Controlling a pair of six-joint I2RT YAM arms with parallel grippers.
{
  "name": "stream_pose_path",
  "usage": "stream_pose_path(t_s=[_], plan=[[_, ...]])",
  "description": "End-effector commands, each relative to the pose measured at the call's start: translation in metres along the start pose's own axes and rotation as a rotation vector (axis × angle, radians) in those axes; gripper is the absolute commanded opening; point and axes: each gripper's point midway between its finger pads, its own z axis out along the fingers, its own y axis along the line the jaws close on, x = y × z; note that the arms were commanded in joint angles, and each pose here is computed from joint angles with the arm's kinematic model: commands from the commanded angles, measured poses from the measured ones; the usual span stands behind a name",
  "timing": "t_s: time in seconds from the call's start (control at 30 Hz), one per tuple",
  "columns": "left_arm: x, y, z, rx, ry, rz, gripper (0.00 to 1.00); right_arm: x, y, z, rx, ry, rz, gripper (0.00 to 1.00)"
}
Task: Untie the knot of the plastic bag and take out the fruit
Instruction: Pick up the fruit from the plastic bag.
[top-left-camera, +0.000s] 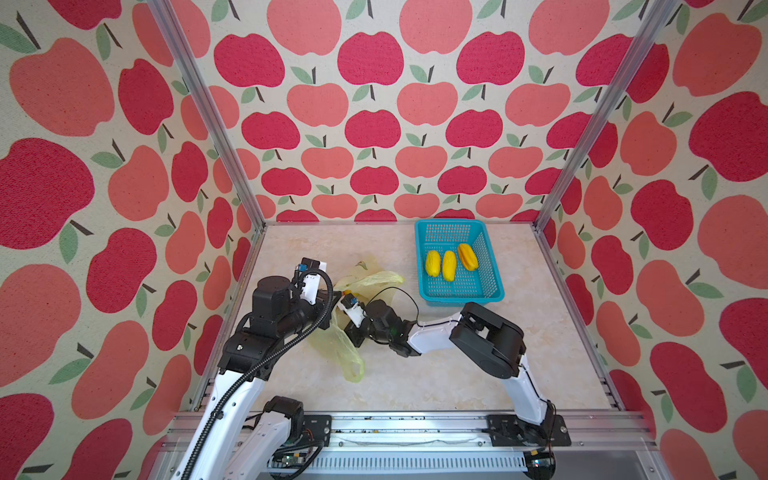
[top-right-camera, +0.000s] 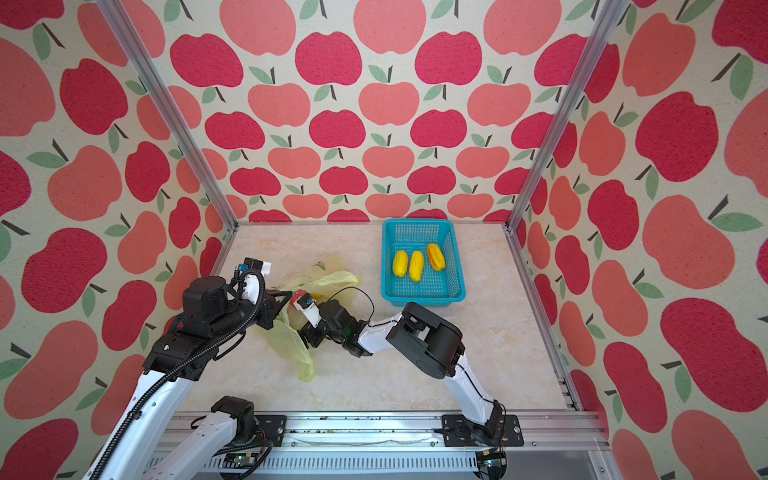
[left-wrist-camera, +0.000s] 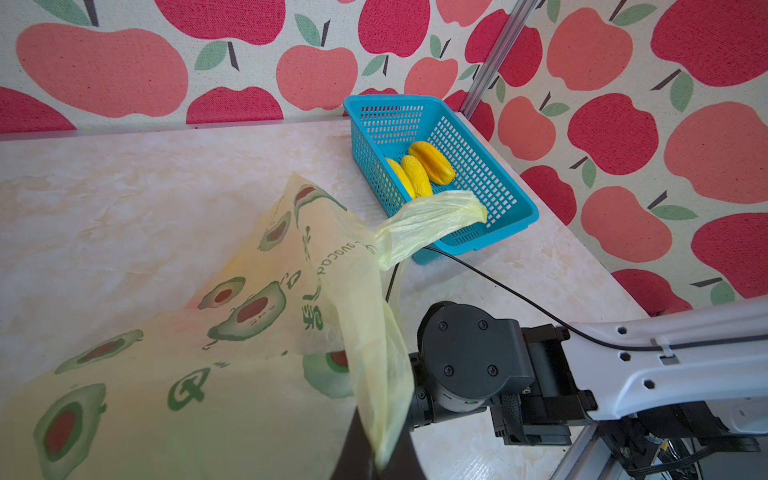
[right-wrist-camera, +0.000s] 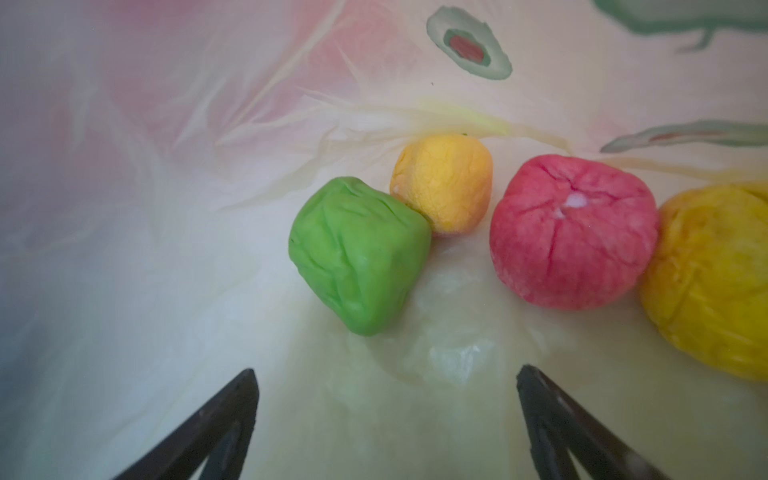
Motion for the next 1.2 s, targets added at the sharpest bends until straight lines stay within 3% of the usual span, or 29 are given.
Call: stream_pose_path(t_s=[0.0, 0.4, 0.5, 0.73, 1.17], plan=[[0.005, -0.001, -0.002, 0.012, 0.013, 0.006, 0.0, 0.005, 0.008, 0.017, -0.052, 0.035, 0.009, 0.99], [0.005, -0.005, -0.001, 0.036, 0.011, 0.002, 0.0, 0.025, -0.017, 0.082, -0.033, 0.155, 0.099, 0.99], [0.005, -0.003, -0.001, 0.03, 0.011, 0.001, 0.0, 0.028, -0.02, 0.082, -0.02, 0.176, 0.101, 0.92], [0.005, 0.001, -0.002, 0.008, 0.012, -0.004, 0.0, 0.018, -0.022, 0.064, -0.042, 0.149, 0.133, 0.62], [0.006, 0.017, -0.002, -0.072, 0.021, -0.016, 0.0, -0.006, -0.018, -0.029, 0.02, 0.019, 0.044, 0.46]])
